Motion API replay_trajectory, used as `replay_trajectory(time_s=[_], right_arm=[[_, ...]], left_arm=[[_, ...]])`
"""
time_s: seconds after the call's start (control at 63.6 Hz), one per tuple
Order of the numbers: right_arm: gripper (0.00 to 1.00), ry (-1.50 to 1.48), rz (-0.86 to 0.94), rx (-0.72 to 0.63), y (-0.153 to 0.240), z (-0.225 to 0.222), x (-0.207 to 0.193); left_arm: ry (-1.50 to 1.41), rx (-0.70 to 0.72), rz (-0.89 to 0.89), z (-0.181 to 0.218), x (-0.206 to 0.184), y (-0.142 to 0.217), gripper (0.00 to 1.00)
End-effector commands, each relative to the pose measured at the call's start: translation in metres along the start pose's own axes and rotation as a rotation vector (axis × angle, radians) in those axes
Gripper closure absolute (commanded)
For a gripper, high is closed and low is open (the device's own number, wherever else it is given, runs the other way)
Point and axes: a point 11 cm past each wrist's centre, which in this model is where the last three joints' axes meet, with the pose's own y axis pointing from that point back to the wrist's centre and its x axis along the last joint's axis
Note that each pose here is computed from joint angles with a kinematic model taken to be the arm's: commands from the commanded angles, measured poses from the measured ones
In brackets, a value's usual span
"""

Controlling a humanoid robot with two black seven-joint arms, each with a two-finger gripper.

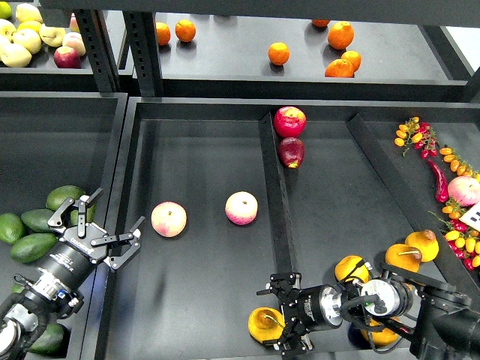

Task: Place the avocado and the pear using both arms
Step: 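Close the right gripper around the yellow-orange pear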

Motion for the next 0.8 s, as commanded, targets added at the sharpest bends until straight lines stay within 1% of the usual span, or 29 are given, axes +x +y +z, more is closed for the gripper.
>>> replay_trajectory(time_s=[0.0,0.204,0.346,0.487,0.535,0.629,0.786], right_arm=[[0.0,0.003,0.003,-0.004,-0.0014,0.0013,0.0006],[0.01,0.001,0.002,-0.005,-0.0052,0.0011,-0.0011],[0.06,0.01,0.012,-0.008,-0.0078,0.0011,-0.0017],[0.17,0.006,0.015,0.003,-0.0078,-0.0022,-0.0019],[0.24,0.001,0.015,0.011,-0.0071,-0.004,-0.0012],[0.34,0.007,0.025,0.018,-0.0065,-0.0052,0.0014],[0.44,-0.011,0.024,0.025,-0.0074,-0.0008,0.0046]], left_arm=[[0.002,0.001,0.004,-0.001,0.0013,0.0012,0.0],[0.004,0.0,0.003,-0.0009,0.0012,0.0012,0.0],[0.003,-0.001,0.003,-0.0006,0.0012,0.0017,0.0],[0.003,-0.001,0.003,-0.0006,0.0012,0.0017,0.0],[0.003,-0.005,0.004,0.0003,0.0012,0.002,0.0],[0.003,-0.008,0.005,0.001,0.0015,0.0028,0.0],[0.007,-0.009,0.01,0.0001,0.0031,0.0048,0.0]])
